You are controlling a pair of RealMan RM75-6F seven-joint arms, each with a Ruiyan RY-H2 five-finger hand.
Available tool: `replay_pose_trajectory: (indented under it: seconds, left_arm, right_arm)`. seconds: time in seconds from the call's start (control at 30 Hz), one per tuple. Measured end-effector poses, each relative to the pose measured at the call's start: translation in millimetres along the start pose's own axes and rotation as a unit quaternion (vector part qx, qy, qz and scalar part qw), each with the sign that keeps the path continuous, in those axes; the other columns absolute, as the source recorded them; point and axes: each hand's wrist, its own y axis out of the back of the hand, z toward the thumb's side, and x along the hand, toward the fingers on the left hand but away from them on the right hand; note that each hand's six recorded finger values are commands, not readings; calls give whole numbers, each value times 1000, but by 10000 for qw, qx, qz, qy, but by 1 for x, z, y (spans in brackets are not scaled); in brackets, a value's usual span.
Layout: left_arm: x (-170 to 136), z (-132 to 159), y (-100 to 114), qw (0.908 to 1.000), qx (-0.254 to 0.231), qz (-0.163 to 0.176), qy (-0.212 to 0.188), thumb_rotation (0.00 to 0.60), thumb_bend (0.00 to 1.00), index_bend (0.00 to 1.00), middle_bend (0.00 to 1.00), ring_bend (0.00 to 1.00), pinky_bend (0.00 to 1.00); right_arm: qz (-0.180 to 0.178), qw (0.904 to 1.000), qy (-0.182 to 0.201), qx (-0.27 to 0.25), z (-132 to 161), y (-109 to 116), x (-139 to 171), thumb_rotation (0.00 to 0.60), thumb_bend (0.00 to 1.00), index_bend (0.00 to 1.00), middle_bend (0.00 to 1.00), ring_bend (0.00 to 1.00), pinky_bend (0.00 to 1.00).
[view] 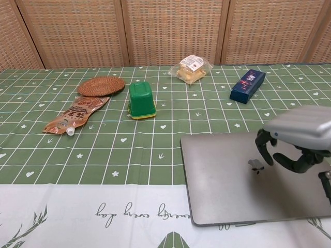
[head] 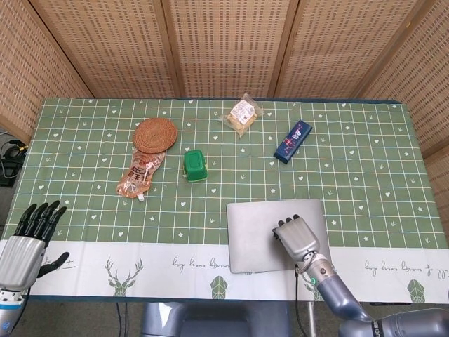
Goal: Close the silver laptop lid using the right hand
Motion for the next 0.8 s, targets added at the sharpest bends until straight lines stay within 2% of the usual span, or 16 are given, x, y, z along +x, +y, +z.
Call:
replay_pose_trajectory:
  seconds: [0.07, 0.1, 0.2, 0.27, 0.43, 0.57, 0.8]
  left_arm:
    - [0, -1, 0, 10000, 1, 0, 22, 600, 175, 0, 0, 0, 0]
    - [1, -1, -1, 10000, 0, 4, 35, 600, 175, 0, 0, 0, 0]
    - [1, -2, -1, 10000, -7, 23, 53, 600, 175, 0, 0, 0, 0]
    - [2, -2, -1, 10000, -7, 41, 61, 600, 175, 0, 0, 0, 0]
    - [3, -3, -3, 9999, -3, 83, 95, 600, 175, 0, 0, 0, 0]
    - [3, -4, -5, 9999, 23, 105, 131, 600, 174, 0, 0, 0, 0]
    - [4, -7, -8, 9997, 56, 142, 210, 600, 174, 0, 0, 0, 0]
  right_arm:
    - [-269, 9996, 22, -35, -4, 9, 4, 600, 344, 224, 44, 17, 62]
    - [-397, 9992, 36, -64, -6, 12, 6, 600, 318, 185, 21, 6, 47]
    - [-860, 9961, 68, -205, -14, 24, 15, 600, 242, 50, 0, 0, 5]
    - [-1195, 9922, 47, -367, -24, 29, 22, 600, 204, 2, 0, 0, 0]
    - [-1892, 9790, -120, -755, -59, 26, 42, 600, 169, 0, 0, 0, 0]
    - [-2375, 9659, -359, -967, -96, 11, 62, 600, 162, 0, 0, 0, 0]
    - [-2795, 9476, -796, -1329, -142, -20, 97, 600, 160, 0, 0, 0, 0]
